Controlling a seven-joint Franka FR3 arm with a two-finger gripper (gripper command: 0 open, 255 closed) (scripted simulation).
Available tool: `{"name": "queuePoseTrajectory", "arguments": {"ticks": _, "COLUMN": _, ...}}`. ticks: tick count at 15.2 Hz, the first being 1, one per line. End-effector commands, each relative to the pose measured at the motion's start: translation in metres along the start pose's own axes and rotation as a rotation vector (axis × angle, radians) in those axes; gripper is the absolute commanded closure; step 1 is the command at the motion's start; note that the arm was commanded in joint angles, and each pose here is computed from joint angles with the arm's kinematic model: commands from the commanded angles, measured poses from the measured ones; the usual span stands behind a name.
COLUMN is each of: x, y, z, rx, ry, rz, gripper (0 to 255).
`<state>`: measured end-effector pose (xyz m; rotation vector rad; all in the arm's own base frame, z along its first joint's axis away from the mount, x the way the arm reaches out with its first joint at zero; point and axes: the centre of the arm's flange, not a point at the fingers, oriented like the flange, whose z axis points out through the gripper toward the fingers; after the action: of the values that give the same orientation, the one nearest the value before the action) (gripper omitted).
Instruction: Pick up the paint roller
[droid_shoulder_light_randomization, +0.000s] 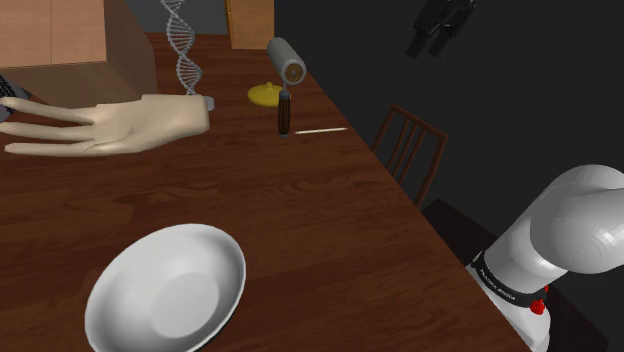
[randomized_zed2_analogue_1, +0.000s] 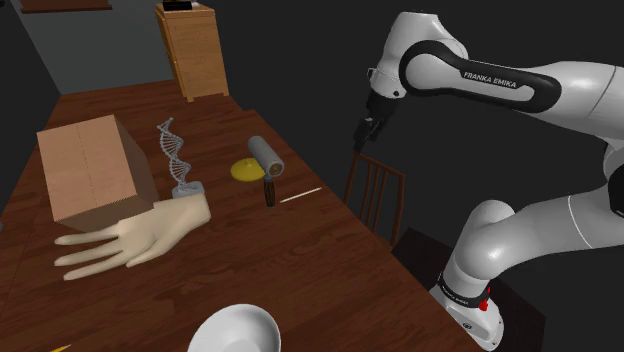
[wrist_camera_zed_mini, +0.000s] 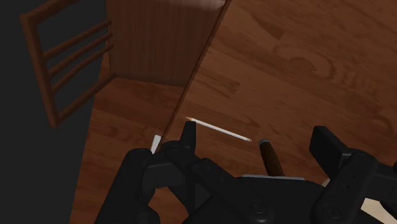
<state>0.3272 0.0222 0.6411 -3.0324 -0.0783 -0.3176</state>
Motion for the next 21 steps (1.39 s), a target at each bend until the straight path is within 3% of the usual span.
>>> {"name": "queuePoseTrajectory", "arguments": {"ticks": 1, "x": 0.0, "y": 0.0, "z": 0.0, "rx": 0.0, "ry": 0.0, "rz": 0.0, "gripper": 0}}
{"name": "queuePoseTrajectory", "arguments": {"ticks": 21, "x": 0.248, "y": -0.09, "z": 0.082, "rx": 0.054, "ry": -0.12, "rz": 0.193, "gripper": 0}}
